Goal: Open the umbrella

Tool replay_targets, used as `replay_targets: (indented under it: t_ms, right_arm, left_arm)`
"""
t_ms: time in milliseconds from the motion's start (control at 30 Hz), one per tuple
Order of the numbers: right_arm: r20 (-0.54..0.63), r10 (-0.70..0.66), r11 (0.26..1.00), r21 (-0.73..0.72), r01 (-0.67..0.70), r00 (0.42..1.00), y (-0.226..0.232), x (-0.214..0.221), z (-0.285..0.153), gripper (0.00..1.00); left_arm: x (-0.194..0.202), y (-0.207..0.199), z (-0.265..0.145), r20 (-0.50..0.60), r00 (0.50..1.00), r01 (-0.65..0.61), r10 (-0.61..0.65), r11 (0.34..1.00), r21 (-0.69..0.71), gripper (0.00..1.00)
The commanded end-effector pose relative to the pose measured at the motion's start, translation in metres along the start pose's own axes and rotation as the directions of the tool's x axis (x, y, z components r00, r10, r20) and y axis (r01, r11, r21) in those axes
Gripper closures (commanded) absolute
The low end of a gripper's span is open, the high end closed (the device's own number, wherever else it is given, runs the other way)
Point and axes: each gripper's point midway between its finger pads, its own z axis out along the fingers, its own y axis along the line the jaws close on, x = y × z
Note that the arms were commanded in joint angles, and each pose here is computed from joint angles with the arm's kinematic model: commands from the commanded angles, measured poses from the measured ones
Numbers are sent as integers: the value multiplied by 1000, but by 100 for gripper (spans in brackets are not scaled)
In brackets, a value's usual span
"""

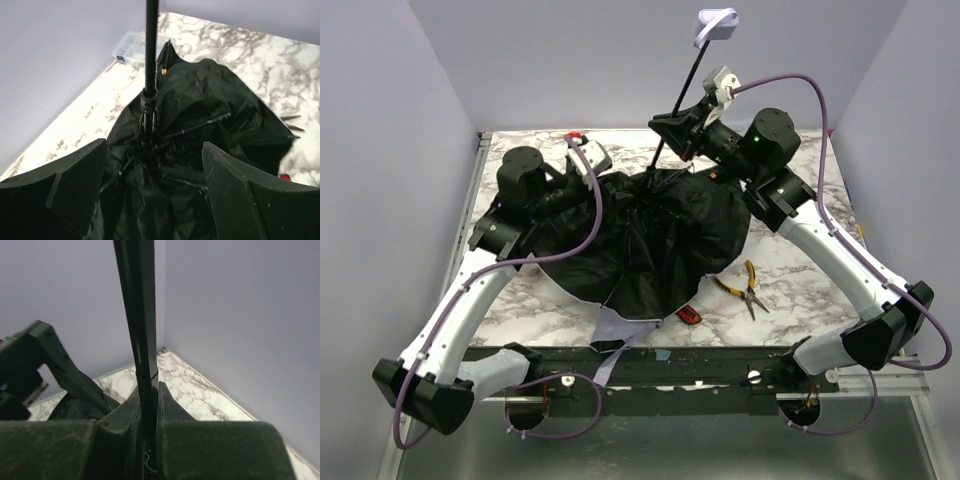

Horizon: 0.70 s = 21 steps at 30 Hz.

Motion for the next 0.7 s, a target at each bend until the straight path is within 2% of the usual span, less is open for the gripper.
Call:
replay_targets:
  t_ms: [0, 233, 367, 467, 533, 667]
  right_arm:
    - [243, -41, 997, -53, 56, 969, 16, -75, -9, 100]
    - [273, -44, 992, -99, 73, 961, 24, -78, -10, 100]
    - [277, -62, 992, -91, 90, 959, 23, -84, -9, 100]
    - [286, -61, 989, -109, 95, 956, 29, -87, -15, 100]
    - [303, -50, 990, -114, 88, 952, 32, -91, -22, 100]
    - [344, -56, 987, -123, 104, 937, 39, -101, -36, 100]
  left_arm:
    - [-38, 25, 24, 97, 989, -107, 116, 990, -93, 22]
    - [-68, 30, 67, 179, 943, -275, 280, 960, -50, 41]
    - [-77, 42, 82, 198, 912, -351, 359, 933, -76, 51]
    - [-76, 41, 89, 213, 885, -411, 414, 910, -60, 66]
    - [-76, 40, 91, 204, 890, -409, 408, 912, -40, 71]
    - [-53, 37, 97, 143, 914, -387, 381, 922, 17, 72]
